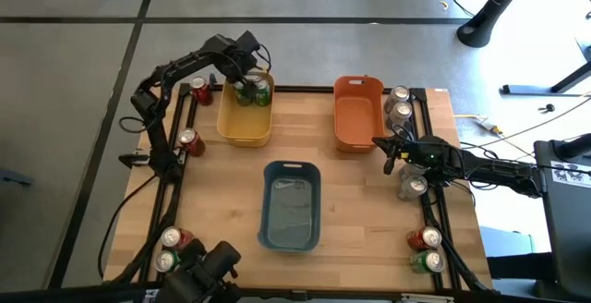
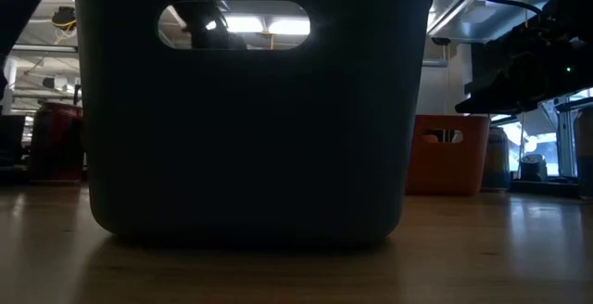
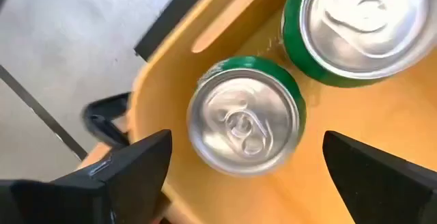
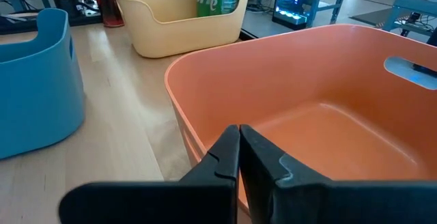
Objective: Sort soda cans
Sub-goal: Put the green soda can into the yellow bin
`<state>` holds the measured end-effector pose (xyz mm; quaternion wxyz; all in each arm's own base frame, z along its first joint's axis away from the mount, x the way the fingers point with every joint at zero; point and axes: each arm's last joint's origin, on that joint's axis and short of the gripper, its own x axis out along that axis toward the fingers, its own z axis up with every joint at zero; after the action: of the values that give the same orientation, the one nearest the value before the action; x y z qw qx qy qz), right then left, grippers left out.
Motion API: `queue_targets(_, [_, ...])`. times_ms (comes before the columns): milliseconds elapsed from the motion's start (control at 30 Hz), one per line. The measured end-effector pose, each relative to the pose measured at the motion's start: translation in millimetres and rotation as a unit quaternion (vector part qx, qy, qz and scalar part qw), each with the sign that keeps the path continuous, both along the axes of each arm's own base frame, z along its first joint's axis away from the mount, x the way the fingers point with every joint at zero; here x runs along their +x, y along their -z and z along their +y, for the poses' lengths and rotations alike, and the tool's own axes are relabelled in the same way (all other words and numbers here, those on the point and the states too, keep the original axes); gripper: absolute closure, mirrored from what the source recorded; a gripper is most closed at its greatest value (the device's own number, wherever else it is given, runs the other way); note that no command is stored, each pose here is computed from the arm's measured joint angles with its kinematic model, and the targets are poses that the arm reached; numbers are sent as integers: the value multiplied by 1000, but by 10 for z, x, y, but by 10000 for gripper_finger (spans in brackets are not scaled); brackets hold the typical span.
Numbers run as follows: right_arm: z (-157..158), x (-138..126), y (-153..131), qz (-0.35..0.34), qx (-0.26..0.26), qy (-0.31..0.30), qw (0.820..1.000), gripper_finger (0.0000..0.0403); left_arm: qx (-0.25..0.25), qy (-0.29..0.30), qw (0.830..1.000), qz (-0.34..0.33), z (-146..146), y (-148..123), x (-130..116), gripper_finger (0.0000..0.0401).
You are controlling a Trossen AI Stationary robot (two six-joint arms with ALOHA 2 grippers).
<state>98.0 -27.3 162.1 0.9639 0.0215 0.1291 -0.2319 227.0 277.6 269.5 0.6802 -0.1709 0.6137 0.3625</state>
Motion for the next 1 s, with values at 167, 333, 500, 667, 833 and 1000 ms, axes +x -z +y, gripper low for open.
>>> queue_targets(167, [0, 0, 0, 0, 0, 0, 1000, 391, 36, 6, 999, -32, -203, -342, -68, 37])
queue_targets(333, [0, 0, 0, 0, 0, 0, 1000, 391, 65, 35, 995, -66, -539, -656, -59, 38])
queue_targets(500, [0, 0, 0, 0, 0, 0, 1000, 391, 74, 76, 990, -93, -963, -877, 6, 38])
queue_targets(667, [0, 0, 0, 0, 0, 0, 1000, 391, 66, 119, 984, -113, -1402, -1001, 88, 38])
queue_targets(833, [0, 0, 0, 0, 0, 0, 1000, 391, 41, 164, 979, -114, -1834, -1010, 211, 38])
queue_targets(1000, [0, 0, 0, 0, 0, 0, 1000, 391, 22, 213, 969, -122, -2276, -1006, 319, 38])
